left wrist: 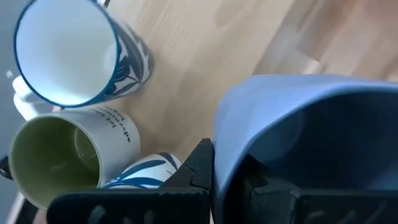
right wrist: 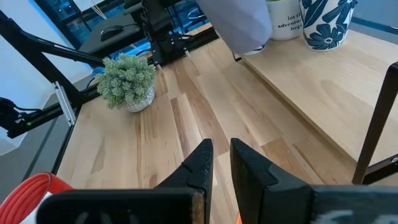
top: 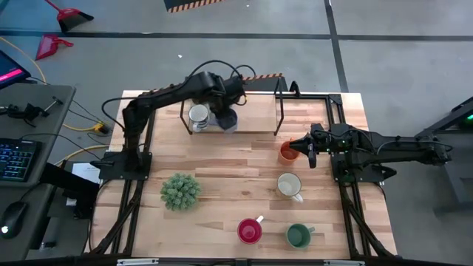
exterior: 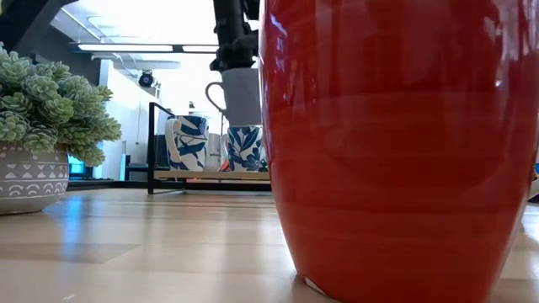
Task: Place coffee mugs
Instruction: Put the light purple mug on the shelf aligned with the other white mug
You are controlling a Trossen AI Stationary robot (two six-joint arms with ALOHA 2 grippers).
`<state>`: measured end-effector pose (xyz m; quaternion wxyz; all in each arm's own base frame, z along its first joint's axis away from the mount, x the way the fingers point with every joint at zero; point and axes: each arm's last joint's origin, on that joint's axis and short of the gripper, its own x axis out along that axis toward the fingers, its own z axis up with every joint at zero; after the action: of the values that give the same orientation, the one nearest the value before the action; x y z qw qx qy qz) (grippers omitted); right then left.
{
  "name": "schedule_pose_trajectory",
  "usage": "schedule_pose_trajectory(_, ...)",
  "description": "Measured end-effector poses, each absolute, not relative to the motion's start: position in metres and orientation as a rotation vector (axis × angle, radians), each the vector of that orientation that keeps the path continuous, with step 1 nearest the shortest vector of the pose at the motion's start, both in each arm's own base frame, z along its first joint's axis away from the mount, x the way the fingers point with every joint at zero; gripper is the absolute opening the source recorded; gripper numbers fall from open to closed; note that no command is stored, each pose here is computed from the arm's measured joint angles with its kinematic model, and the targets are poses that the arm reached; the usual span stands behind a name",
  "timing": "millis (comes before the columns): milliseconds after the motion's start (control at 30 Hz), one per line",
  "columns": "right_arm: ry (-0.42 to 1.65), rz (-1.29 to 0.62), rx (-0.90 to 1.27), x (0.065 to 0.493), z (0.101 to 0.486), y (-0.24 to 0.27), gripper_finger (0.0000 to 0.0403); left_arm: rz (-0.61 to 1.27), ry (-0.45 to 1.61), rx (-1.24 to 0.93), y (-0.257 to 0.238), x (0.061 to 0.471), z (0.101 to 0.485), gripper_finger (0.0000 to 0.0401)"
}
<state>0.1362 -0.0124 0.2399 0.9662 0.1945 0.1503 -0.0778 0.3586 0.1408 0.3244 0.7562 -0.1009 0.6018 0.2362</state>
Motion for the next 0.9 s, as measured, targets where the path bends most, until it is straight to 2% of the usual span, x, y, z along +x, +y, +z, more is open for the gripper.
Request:
schedule_pose_trajectory(433, 0.302, -0.156, 0.388, 0.136, 0.24, -0.012, 0.0037, 0.661, 1.328, -0.387, 0.161, 0.363, 0.303, 0.0006)
schedule_pose_trajectory(900, 0.266, -0.15, 0.392, 0.137, 0.244, -0.012, 0.0037, 0.861, 1.304, -0.488, 0.177, 0.353, 0.301, 0.0006)
